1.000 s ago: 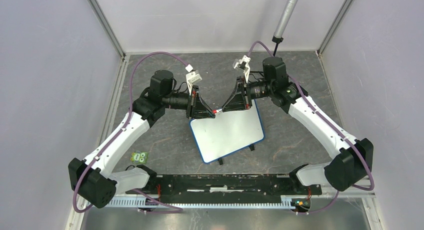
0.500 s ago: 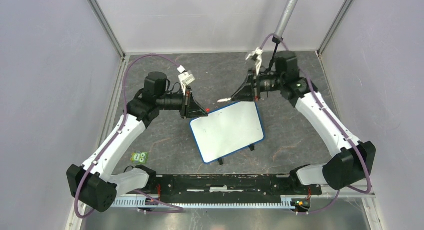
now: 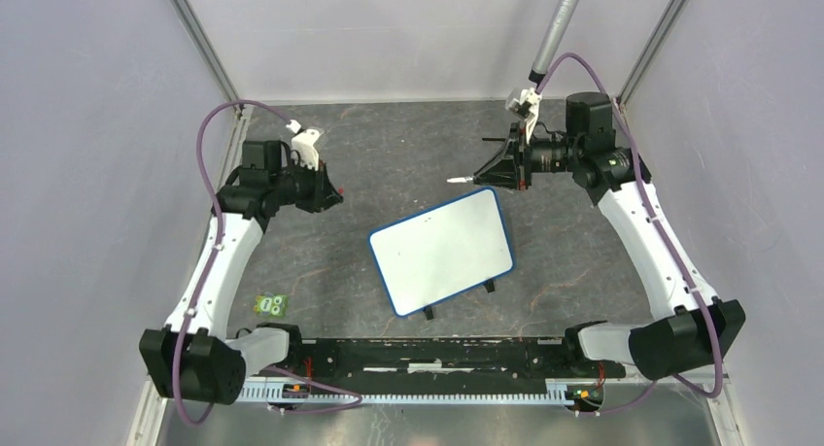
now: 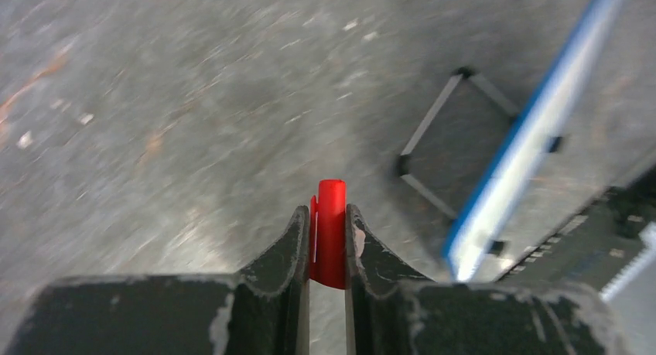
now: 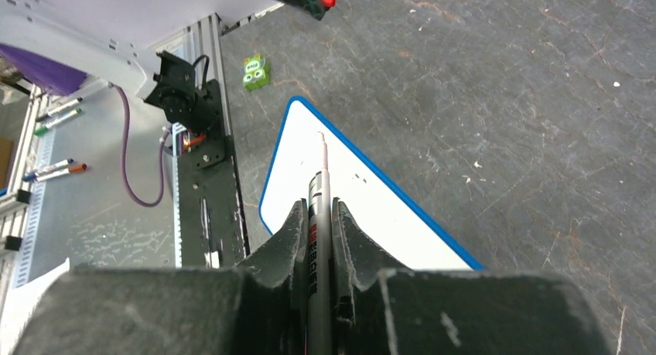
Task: Write a sentence on the whiteboard
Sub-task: Put down the pen cap at the corner of the board.
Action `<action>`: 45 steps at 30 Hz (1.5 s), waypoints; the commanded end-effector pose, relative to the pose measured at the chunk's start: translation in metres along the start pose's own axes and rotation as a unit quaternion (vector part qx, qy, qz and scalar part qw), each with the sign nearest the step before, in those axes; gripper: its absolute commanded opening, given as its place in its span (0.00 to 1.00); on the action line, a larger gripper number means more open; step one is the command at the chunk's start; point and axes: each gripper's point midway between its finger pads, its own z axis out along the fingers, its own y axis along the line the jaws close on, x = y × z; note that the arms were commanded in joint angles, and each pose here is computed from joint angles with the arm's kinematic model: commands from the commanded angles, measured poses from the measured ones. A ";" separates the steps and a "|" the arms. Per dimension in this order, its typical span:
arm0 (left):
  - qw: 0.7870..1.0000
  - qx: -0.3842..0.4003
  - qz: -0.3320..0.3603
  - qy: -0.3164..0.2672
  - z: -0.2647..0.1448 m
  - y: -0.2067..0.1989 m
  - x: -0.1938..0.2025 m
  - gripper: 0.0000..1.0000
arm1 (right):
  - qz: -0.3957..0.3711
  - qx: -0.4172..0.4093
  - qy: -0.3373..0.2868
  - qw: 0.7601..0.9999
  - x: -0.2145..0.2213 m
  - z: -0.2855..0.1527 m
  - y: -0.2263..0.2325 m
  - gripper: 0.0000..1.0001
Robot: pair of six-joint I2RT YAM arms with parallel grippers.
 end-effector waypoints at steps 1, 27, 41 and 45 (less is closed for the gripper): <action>0.982 -0.148 0.040 0.110 -0.001 0.072 0.041 0.02 | -0.046 0.006 0.019 0.999 0.013 -0.006 0.009 0.00; 0.934 -0.197 0.027 0.298 0.050 0.144 0.140 0.12 | -0.114 -0.016 0.107 0.988 0.088 0.052 0.043 0.00; 0.927 -0.176 0.010 0.330 0.066 0.149 0.149 0.37 | -0.160 -0.016 0.130 0.978 0.104 0.068 0.055 0.00; 0.931 -0.164 0.011 0.326 0.059 0.140 0.143 0.47 | -0.178 -0.011 0.124 0.976 0.098 0.070 0.056 0.00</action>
